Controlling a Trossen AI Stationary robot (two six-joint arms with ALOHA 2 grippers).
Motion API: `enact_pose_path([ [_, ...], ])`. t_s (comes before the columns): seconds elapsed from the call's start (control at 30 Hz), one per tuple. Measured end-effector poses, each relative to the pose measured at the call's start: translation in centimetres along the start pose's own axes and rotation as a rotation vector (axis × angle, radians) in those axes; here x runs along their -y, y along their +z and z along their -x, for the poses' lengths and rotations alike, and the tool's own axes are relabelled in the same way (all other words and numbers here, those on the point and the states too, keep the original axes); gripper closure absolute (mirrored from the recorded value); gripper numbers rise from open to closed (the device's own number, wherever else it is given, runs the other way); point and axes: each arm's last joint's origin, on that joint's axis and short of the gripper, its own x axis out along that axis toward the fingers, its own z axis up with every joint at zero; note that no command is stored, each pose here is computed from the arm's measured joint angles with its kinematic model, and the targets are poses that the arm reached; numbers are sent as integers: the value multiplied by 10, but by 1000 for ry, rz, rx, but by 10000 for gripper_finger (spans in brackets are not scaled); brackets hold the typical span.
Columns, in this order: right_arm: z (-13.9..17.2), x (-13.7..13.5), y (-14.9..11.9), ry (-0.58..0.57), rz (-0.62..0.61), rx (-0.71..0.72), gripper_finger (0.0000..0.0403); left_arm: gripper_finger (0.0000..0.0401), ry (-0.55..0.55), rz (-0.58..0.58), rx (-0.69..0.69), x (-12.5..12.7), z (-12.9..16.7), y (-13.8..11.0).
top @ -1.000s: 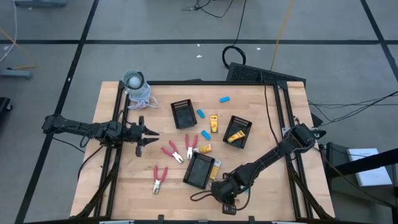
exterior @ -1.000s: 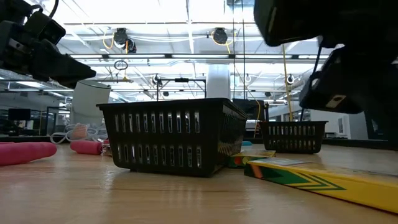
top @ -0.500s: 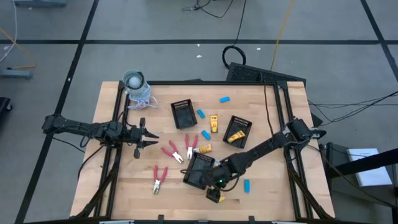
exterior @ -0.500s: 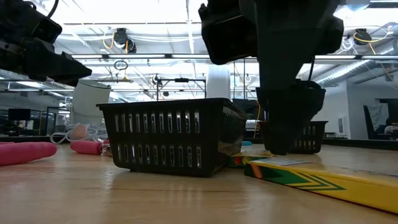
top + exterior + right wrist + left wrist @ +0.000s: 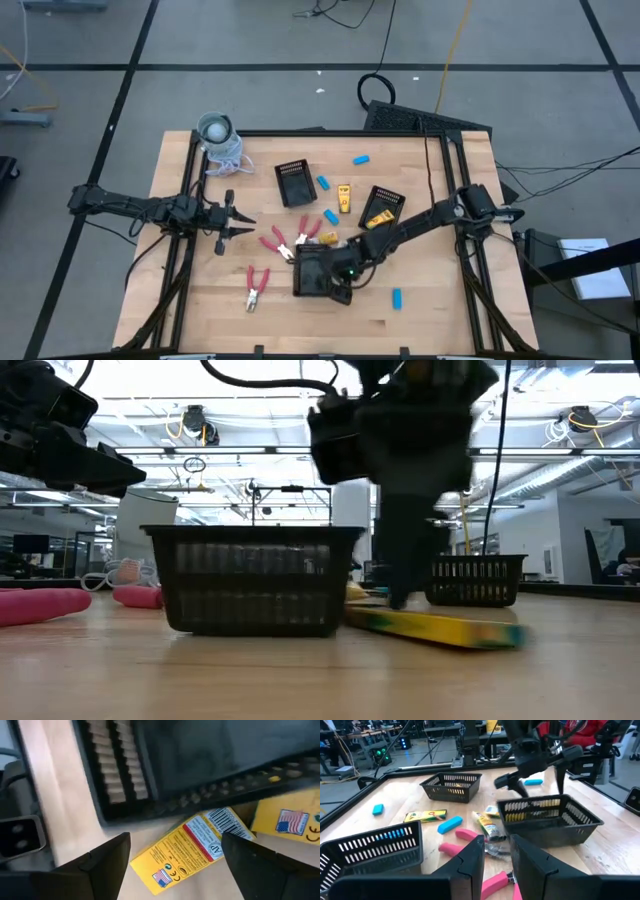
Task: Pick & Place School Supplies
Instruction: Move the crayon to the centre of the table
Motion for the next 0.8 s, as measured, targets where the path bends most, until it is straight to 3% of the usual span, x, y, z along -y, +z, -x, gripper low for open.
enact_pose_path([
  [0.17, 2, 6, 7, -38, 109, 50, 97, 304, 3, 2, -1, 0, 0, 0],
  [0.33, 1, 11, 2, -178, 216, 44, 97, 304, 6, 16, -1, 0, 0, 0],
  [0.43, -1, 6, -11, -273, 268, 13, 97, 304, 7, 22, -2, 0, 0, 0],
  [0.6, -8, -19, -39, -327, 333, -20, 97, 304, 6, 51, -1, 0, 0, 0],
  [0.8, -12, -39, -65, -437, 372, 31, 97, 304, -1, 119, 20, 0, 0, 2],
])
